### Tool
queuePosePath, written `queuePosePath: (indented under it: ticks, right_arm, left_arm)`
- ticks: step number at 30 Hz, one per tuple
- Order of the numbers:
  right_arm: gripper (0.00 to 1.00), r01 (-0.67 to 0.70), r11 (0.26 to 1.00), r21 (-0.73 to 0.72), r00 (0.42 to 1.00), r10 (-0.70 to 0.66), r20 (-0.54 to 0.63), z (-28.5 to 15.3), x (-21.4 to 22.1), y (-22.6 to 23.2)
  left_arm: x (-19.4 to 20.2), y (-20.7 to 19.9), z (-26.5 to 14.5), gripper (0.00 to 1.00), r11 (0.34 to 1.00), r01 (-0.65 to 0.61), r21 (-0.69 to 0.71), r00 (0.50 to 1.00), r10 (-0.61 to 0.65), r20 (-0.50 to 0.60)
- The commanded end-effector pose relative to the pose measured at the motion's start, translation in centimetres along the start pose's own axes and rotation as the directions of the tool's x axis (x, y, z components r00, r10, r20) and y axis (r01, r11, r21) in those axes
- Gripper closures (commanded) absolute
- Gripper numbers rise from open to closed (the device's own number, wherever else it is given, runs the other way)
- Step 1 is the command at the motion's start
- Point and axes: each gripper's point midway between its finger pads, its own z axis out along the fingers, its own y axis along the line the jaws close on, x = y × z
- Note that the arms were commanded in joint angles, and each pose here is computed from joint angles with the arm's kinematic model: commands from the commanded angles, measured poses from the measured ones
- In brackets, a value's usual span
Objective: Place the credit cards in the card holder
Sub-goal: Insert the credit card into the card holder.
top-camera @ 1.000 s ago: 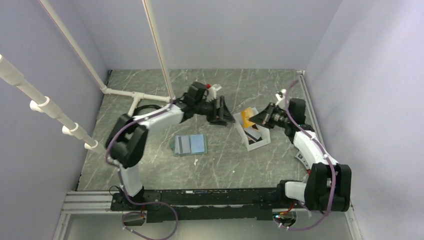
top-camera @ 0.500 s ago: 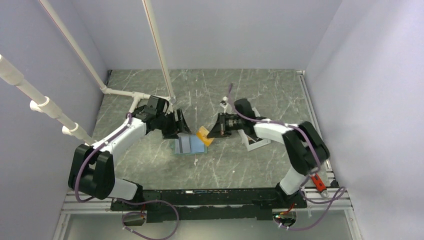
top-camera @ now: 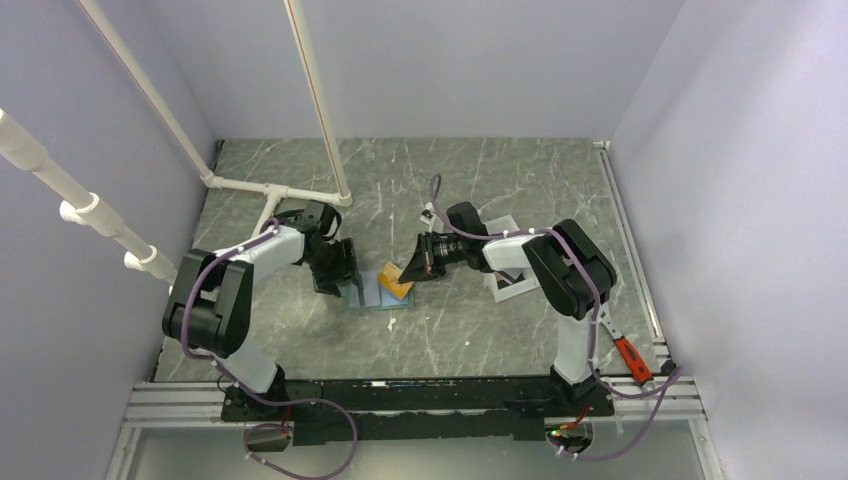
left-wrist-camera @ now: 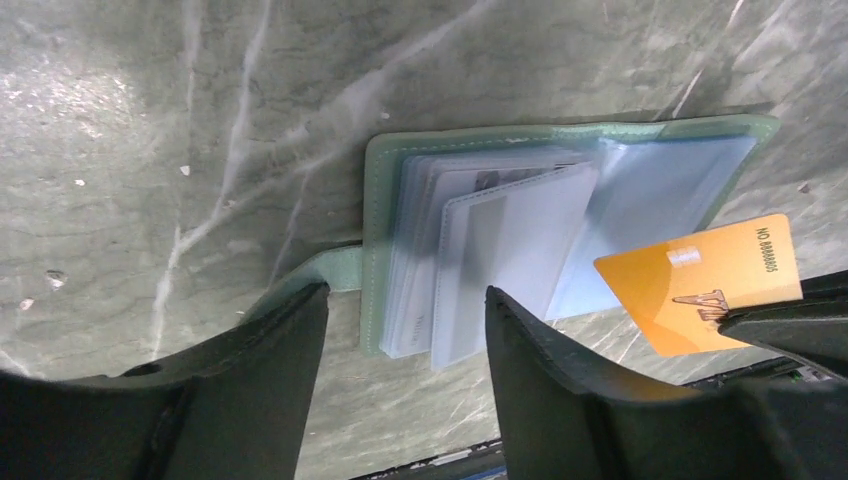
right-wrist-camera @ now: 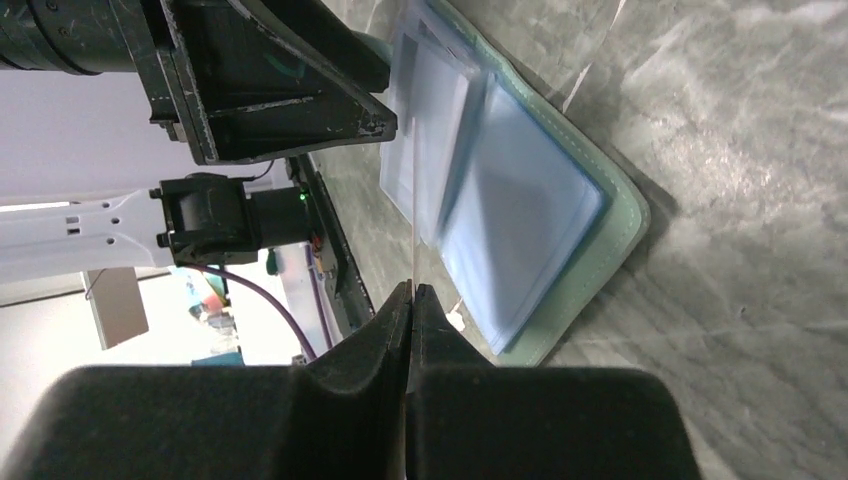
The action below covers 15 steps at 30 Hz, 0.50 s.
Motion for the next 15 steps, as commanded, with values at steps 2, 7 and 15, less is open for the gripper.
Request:
queuePosePath:
  ticks: [2,7,15]
  right_arm:
    - [1.0,0.076,0.995,-0.072,0.997,-0.076,0.006,0.8,-1.3,1.3]
    - [1.0,0.061,0.996,-0.064,0.998,-0.061,-0.002,1.2,-1.2,0.5]
    - [1.0,0.052,0.996,-0.077,0.999,-0.053,-0.012,1.3,-0.9,0.4]
  left_arm:
    - [-0.4,0.9,0.4,0.42,0.999,-0.01,-0.037,1.0,0.01,0.004]
    - [0.2,1.3,1.2,0.51,0.999,0.006,-0.042,1.0,-0.007,-0.023]
    - [0.4,1.4,1.4,0.57,0.999,0.008,-0.044,1.0,-0.009,-0.03]
